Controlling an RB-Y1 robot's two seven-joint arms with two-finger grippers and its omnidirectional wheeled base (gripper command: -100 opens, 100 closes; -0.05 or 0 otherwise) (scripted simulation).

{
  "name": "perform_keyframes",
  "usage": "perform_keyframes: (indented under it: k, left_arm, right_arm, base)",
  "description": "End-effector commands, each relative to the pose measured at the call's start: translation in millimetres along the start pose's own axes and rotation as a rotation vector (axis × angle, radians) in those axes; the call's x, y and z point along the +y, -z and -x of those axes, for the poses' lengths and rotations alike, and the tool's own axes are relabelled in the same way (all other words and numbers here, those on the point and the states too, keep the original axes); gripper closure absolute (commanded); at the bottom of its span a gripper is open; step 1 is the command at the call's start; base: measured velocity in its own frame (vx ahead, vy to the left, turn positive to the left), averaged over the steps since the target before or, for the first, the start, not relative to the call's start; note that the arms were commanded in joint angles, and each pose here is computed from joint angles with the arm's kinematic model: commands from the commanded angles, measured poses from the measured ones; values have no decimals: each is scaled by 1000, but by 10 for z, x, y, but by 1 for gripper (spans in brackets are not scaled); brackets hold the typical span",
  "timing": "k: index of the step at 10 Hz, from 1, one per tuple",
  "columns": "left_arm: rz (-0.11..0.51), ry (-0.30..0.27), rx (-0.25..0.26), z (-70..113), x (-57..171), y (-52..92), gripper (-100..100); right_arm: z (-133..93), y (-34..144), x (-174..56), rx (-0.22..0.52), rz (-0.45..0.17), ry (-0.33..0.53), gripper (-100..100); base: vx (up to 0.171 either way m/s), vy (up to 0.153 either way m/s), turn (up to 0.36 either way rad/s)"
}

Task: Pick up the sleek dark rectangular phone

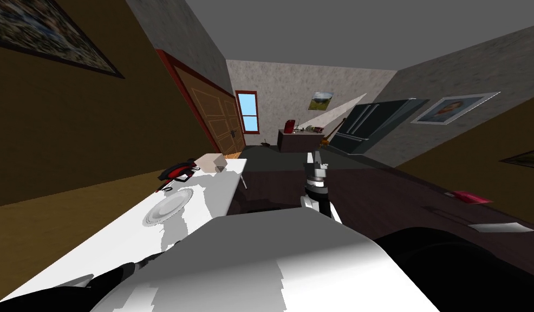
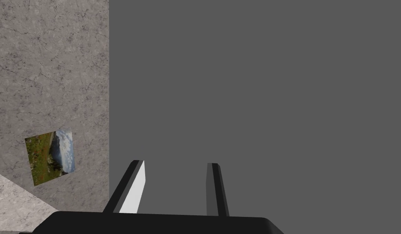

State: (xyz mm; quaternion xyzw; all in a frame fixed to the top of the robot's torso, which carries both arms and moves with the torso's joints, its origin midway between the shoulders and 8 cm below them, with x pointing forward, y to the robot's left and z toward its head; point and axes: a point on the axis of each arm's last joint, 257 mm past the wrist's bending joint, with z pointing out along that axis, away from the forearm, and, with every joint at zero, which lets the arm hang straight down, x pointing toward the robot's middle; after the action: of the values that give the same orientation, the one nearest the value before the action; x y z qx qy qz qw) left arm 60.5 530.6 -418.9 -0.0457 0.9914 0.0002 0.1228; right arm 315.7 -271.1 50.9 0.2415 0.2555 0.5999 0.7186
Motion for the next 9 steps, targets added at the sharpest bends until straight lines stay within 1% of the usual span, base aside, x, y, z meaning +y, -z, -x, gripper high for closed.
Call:
perform_keyframes:
  k: [1, 2, 3, 4, 8, 9]
  left_arm:
    - [4, 9, 0, -74, 17, -53, -100]
    - [6, 15, 0, -128, 20, -88, -100]
    - [4, 12, 0, -93, 13, -62, -100]
    - [5, 12, 0, -97, 14, -65, 100]
    - [3, 11, -1, -95, 9, -65, 100]
    - [4, 11, -1, -95, 9, -65, 0]
  right_arm:
    - [0, 0, 0, 0, 0, 0, 0]
    - [0, 0, 0, 0, 0, 0, 0]
    - [0, 0, 0, 0, 0, 0, 0]
    - [0, 0, 0, 0, 0, 0, 0]
    - [0, 0, 0, 0, 0, 0, 0]
    - [0, 0, 0, 0, 0, 0, 0]
  base:
    - [22, 2, -72]
    - [23, -1, -70]
    - [10, 1, -11]
    - [0, 0, 0]
    - [0, 0, 0]
    - [0, 0, 0]
